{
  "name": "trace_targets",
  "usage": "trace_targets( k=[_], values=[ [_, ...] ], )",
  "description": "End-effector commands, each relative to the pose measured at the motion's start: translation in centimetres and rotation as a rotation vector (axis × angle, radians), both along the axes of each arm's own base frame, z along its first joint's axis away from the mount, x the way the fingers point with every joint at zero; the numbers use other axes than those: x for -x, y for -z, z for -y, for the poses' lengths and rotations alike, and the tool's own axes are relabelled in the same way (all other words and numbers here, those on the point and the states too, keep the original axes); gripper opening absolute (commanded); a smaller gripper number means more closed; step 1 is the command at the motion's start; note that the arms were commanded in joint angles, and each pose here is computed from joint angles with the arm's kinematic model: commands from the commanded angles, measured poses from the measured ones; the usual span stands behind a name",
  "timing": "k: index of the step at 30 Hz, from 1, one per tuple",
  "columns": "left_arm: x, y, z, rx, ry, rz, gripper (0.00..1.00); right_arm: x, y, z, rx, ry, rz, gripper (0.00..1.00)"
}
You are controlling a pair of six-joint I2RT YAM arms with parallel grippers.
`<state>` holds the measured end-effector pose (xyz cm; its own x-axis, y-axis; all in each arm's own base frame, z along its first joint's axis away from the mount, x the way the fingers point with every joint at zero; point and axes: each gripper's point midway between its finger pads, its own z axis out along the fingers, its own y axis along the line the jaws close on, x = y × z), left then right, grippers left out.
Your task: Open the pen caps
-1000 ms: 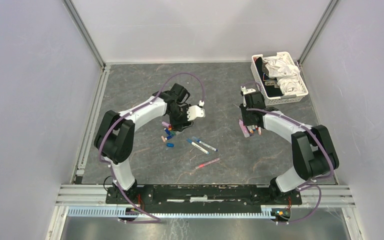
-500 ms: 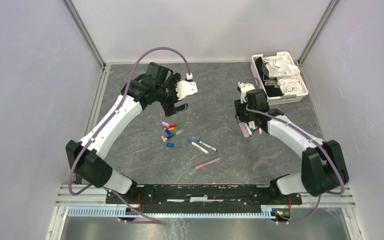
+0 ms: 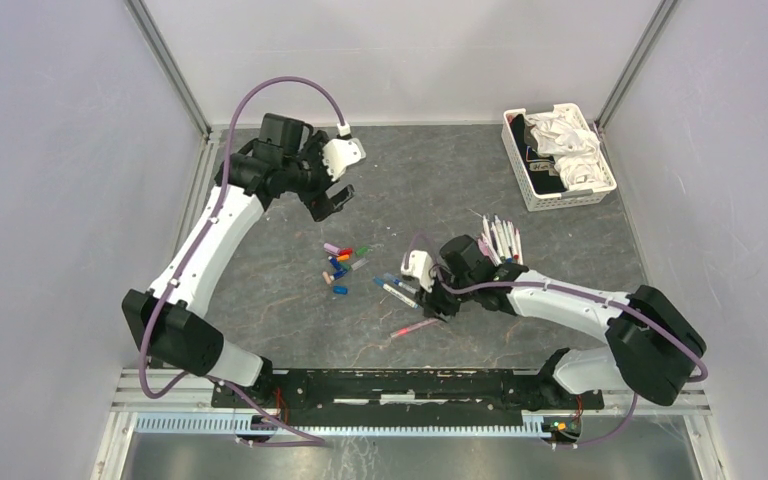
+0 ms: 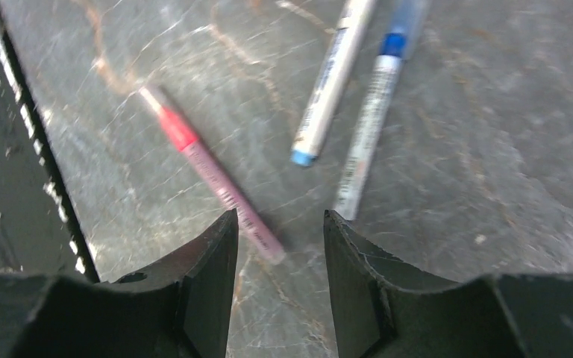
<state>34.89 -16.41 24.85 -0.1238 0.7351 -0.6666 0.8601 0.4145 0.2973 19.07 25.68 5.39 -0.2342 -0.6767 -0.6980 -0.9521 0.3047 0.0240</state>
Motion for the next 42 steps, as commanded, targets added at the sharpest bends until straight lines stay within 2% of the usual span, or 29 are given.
trace_targets(
  k=[1,13,23,28,35,42],
  values=[
    [-0.3,-3.2,-0.4,0.084,-0.048,0.061,1.0,1.6,-0.1,-1.3,-0.018,-0.195,0.072,0.51],
    [0.3,-3.4,-1.2,0.083,-0.073,0.078,1.0,1.2,2.8,-1.4,0.11,-0.227,0.092,0.49],
    [1.2,-4.1,-0.5,0.12,-0.017,0.079,1.0,3.0,4.2,-1.3,0.128,-0.253,0.056,0.19],
    [3.4,-3.0,0.0,0.108,0.098,0.047,1.0,4.1,3.0,-2.4,0.066,-0.286,0.007,0.01],
    [7.7,0.9,0.0,0.053,0.289,-0.065,1.0,4.4,-1.7,-5.1,-0.091,-0.287,-0.039,0.0],
    [12.5,3.9,0.5,0.046,0.528,-0.168,0.89,2.2,-5.4,-6.9,-0.178,-0.153,-0.215,0.0]
  ],
)
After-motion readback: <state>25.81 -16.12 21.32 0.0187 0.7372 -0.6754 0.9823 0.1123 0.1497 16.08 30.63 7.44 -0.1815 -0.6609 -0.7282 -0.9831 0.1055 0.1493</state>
